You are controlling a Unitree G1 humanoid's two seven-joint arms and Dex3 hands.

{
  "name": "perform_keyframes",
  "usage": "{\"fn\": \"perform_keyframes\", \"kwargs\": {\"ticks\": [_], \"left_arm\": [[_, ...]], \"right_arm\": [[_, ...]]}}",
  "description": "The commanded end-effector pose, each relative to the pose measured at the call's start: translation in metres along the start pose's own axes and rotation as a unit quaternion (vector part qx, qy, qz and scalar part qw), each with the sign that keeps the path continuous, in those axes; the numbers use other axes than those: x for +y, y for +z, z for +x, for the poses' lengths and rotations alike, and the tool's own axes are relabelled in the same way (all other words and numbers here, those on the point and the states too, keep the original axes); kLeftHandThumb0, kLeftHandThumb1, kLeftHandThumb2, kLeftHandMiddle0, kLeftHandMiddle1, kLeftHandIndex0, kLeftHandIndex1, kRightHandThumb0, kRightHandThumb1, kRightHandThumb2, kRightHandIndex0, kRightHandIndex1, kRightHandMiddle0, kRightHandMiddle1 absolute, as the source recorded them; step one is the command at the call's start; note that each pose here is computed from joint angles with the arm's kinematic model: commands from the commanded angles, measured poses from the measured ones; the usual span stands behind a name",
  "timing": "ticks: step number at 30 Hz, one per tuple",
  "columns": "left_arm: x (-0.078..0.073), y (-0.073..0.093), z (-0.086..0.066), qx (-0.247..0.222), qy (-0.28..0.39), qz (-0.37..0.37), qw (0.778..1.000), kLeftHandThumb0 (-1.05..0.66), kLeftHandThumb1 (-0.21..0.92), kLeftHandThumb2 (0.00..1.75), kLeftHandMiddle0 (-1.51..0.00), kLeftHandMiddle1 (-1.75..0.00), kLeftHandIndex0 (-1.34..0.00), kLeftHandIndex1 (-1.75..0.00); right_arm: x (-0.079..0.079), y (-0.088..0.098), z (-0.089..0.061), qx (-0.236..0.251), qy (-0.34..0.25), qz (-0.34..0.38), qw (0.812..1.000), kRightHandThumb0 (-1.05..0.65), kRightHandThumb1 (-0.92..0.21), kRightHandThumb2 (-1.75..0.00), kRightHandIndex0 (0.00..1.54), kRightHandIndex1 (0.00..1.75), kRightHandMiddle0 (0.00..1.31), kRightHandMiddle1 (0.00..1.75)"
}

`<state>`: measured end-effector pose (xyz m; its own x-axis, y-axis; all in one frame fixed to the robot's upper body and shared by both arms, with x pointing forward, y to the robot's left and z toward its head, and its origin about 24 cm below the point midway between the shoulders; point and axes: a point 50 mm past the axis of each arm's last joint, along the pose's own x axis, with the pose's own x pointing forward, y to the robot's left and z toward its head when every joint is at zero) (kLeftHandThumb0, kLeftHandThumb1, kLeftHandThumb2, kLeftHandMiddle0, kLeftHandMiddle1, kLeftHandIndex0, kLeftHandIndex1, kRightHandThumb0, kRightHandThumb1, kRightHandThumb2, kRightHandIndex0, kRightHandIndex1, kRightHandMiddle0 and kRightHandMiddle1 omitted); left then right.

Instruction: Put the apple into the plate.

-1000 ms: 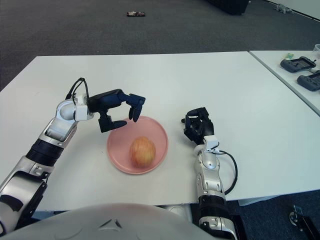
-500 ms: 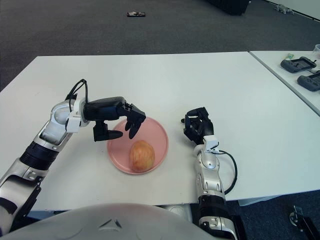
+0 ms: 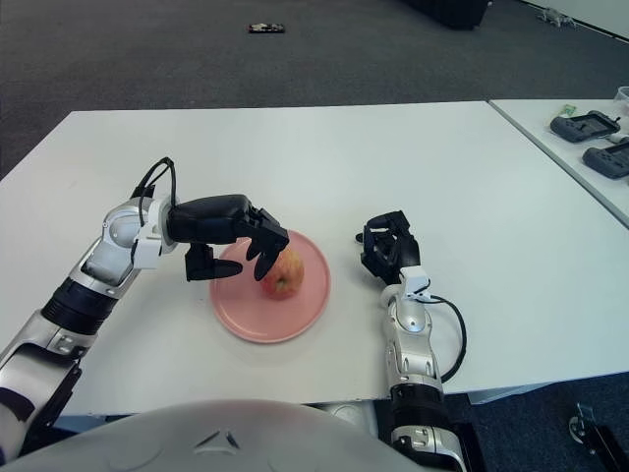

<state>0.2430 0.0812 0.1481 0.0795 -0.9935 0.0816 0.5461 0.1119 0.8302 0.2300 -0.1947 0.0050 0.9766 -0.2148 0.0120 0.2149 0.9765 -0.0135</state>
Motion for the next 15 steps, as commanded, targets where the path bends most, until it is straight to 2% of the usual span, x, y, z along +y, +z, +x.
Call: {"fn": "perform_keyframes", "kwargs": {"ticks": [1,7,15], "left_arm": [[0.0022,0.0001,-0.0020,0.021,0.010,0.007,1.000,0.00,-0.01,1.64,-0.90,-1.60,-0.64,-1.75],[0.0004,0.0000,-0.0015,0.045,0.042,0.019,0.998,0.00,0.00,1.63,-0.89,-1.60,-0.62,-1.75],[0.0000,-0.0014,-0.0014,0.063,0.082,-0.003,0.995,0.00,0.06,1.59,-0.83,-1.66,-0.58,-1.75]], "right_arm": [[-0.0019,0.0031,0.0004,-0.011,-0.005,0.003,1.000,-0.37,-0.74,-0.78,0.50,1.25,0.30,1.75],[-0.0018,0.0029,0.0001,-0.008,-0.006,-0.002,1.000,-0.36,-0.76,-0.75,0.49,1.25,0.28,1.75],[-0.0019,0.0026,-0.0001,-0.002,-0.009,0.001,1.000,-0.36,-0.79,-0.72,0.48,1.24,0.27,1.75]]}}
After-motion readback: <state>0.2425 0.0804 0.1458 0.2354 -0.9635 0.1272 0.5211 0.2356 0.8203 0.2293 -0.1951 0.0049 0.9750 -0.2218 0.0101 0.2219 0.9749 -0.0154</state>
